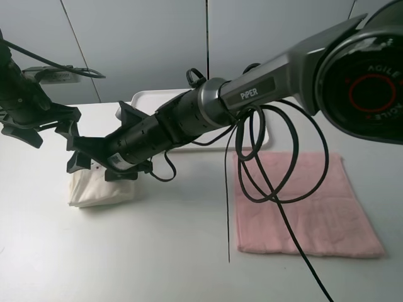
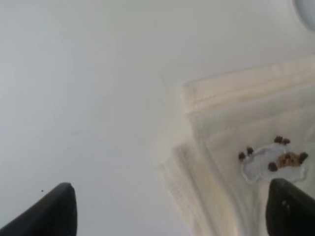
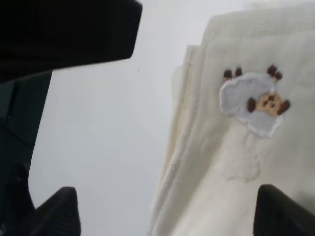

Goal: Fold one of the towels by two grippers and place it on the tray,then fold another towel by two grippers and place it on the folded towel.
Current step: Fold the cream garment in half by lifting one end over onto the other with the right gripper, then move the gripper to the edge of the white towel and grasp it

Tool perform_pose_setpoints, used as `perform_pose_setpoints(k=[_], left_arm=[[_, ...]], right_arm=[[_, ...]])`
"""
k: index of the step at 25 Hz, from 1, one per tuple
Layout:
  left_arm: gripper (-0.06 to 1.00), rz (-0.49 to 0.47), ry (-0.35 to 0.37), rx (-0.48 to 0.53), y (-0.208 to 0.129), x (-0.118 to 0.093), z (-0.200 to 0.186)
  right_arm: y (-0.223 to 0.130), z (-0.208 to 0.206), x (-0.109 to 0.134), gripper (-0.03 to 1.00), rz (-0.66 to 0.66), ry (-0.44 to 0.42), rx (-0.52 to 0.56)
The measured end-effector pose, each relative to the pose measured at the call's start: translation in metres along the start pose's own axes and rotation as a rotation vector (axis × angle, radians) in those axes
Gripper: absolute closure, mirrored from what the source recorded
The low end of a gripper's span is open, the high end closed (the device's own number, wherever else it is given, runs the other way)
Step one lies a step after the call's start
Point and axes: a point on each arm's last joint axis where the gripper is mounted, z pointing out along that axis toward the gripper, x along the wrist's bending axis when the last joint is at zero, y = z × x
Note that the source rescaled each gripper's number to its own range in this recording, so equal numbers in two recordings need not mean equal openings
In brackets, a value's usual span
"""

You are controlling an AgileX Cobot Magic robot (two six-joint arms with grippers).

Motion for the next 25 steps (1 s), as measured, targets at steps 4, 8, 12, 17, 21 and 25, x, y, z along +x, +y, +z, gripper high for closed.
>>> perform_pose_setpoints(k=[4, 8, 12, 17, 21, 25], left_arm=[[-0.05, 0.013, 0.000, 0.004, 0.000, 0.000, 0.000], [-0.05, 0.021, 0.000, 0.006, -0.001, 0.000, 0.000], [-0.05, 0.021, 0.000, 0.006, -0.001, 0.000, 0.000], [-0.05, 0.021, 0.000, 0.005, -0.001, 0.000, -0.001], [-0.05, 0.021, 0.000, 0.007, -0.001, 0.000, -0.001], [-0.05, 0.021, 0.000, 0.007, -0.001, 0.000, -0.001]], right_arm=[[0.020, -0.022, -0.009, 0.19, 0.006, -0.040, -0.023], [0.029, -0.033, -0.029, 0.19, 0.026, -0.131, -0.001], [0.027, -0.034, -0.035, 0.20, 0.010, -0.185, 0.023], [0.019, -0.023, -0.048, 0.22, 0.058, -0.198, 0.085], [0.016, -0.015, -0.054, 0.22, 0.068, -0.190, 0.122], [0.019, -0.015, -0.052, 0.22, 0.066, -0.183, 0.114]])
